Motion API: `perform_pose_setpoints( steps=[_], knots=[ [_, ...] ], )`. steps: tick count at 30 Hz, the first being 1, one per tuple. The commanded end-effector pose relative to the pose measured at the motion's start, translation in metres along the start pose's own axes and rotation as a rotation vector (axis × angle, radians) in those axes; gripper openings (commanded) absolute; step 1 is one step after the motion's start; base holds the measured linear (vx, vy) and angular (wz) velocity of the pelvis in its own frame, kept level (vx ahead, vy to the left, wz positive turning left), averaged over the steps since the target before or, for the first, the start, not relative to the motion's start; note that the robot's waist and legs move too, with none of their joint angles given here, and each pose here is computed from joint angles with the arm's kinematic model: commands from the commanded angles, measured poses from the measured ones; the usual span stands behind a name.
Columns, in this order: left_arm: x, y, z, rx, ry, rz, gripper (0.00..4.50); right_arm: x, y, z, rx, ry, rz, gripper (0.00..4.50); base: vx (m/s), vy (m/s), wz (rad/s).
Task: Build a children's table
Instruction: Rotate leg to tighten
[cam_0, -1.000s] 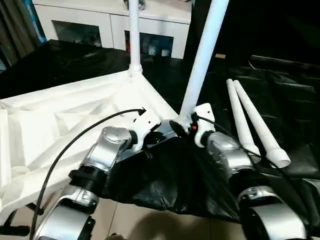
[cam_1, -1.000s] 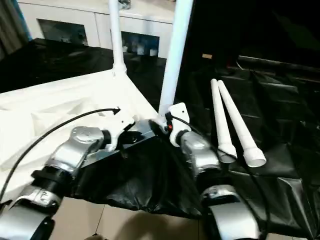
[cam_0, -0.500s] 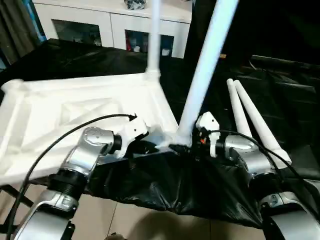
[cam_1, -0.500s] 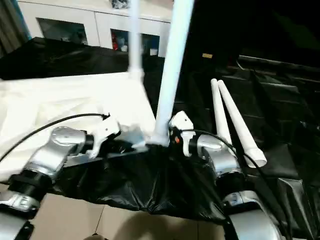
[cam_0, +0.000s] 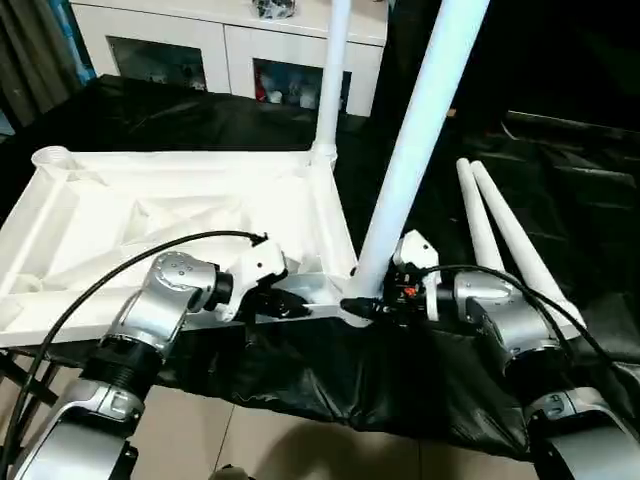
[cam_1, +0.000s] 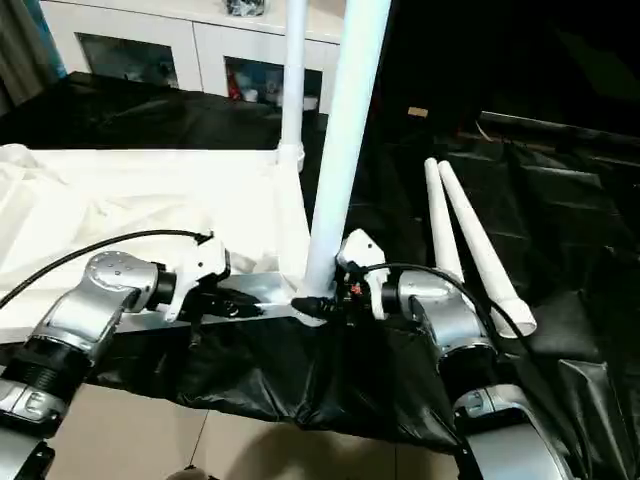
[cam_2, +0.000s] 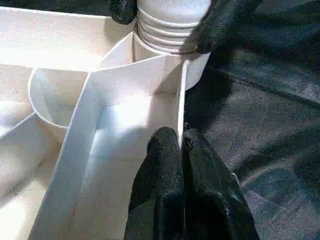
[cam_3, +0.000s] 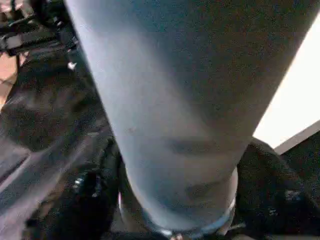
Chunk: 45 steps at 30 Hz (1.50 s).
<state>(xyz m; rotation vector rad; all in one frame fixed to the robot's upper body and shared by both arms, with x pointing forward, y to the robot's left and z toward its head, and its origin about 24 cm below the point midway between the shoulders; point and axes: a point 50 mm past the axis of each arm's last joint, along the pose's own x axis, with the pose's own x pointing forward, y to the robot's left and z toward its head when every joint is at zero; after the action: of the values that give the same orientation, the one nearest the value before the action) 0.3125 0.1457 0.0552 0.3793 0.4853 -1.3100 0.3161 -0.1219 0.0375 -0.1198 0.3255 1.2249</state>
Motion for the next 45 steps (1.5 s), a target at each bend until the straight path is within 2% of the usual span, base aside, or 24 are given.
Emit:
perform_pose_setpoints(
  steps=[1,2,3,4,7,10,13,14,18,19,23,24,26,29,35,41,42,45],
  knots=[
    [0.017,0.007,0.017,-0.015,-0.053,0.107,0.00,0.036,0.014,-0.001,0.023,-0.009,-0.016,2.83,0.000,0.000,0.00],
    [0.017,0.007,0.017,-0.015,-0.053,0.107,0.00,0.036,0.014,-0.001,0.023,-0.009,-0.016,2.83,0.000,0.000,0.00],
    [0.024,0.013,0.022,-0.040,-0.048,0.193,0.00,0.043,0.006,-0.002,0.066,-0.012,-0.175,2.78,0.000,0.000,0.00],
    [0.025,0.014,0.023,-0.042,-0.047,0.201,0.00,0.044,0.005,-0.002,0.073,-0.013,-0.191,2.74,0.000,0.000,0.00],
    [0.043,0.021,0.037,-0.112,-0.072,0.336,0.00,0.058,-0.002,-0.002,0.173,-0.025,-0.411,2.73,0.000,0.000,0.00],
    [0.051,0.020,0.043,-0.132,-0.085,0.363,0.00,0.065,-0.003,-0.001,0.208,-0.027,-0.486,2.72,0.000,0.000,0.00],
    [0.061,0.015,0.047,-0.126,-0.094,0.354,0.00,0.072,-0.002,0.004,0.158,-0.015,-0.554,2.71,0.000,0.000,0.00],
    [0.062,0.014,0.048,-0.122,-0.094,0.347,0.00,0.073,-0.002,0.005,0.148,-0.022,-0.551,3.27,0.000,0.000,0.00],
    [0.063,0.009,0.045,-0.081,-0.087,0.299,0.00,0.074,-0.003,0.010,0.175,-0.065,-0.537,3.47,0.000,0.000,0.00],
    [0.062,0.009,0.044,-0.078,-0.085,0.293,0.00,0.074,-0.004,0.010,0.173,-0.068,-0.534,3.78,0.000,0.000,0.00],
    [0.055,0.008,0.039,-0.069,-0.084,0.272,0.00,0.070,-0.005,0.014,0.138,-0.080,-0.486,3.93,0.000,0.000,0.00],
    [0.052,0.008,0.037,-0.064,-0.086,0.264,0.00,0.068,-0.005,0.014,0.119,-0.081,-0.467,4.22,0.000,0.000,0.00],
    [0.043,0.007,0.032,-0.045,-0.094,0.224,0.00,0.062,-0.004,0.015,0.053,-0.081,-0.381,4.32,0.000,0.000,0.00],
    [0.032,0.002,0.029,-0.004,-0.114,0.142,0.00,0.050,0.005,0.013,-0.014,-0.075,-0.171,4.32,0.000,0.000,0.00],
    [0.017,-0.002,0.023,0.031,-0.095,0.044,0.00,0.033,0.019,0.007,-0.062,-0.024,0.111,4.32,0.000,0.000,0.00],
    [0.014,-0.004,0.020,0.036,-0.080,0.003,0.00,0.029,0.020,0.006,-0.074,-0.001,0.156,4.18,0.000,0.000,0.00],
    [0.013,-0.004,0.019,0.041,-0.077,0.001,0.00,0.028,0.021,0.006,-0.073,-0.002,0.162,3.94,0.000,0.000,0.00],
    [0.013,-0.004,0.018,0.038,-0.071,0.013,0.00,0.027,0.023,0.006,-0.061,-0.014,0.166,3.84,0.000,0.000,0.00]
  ],
)
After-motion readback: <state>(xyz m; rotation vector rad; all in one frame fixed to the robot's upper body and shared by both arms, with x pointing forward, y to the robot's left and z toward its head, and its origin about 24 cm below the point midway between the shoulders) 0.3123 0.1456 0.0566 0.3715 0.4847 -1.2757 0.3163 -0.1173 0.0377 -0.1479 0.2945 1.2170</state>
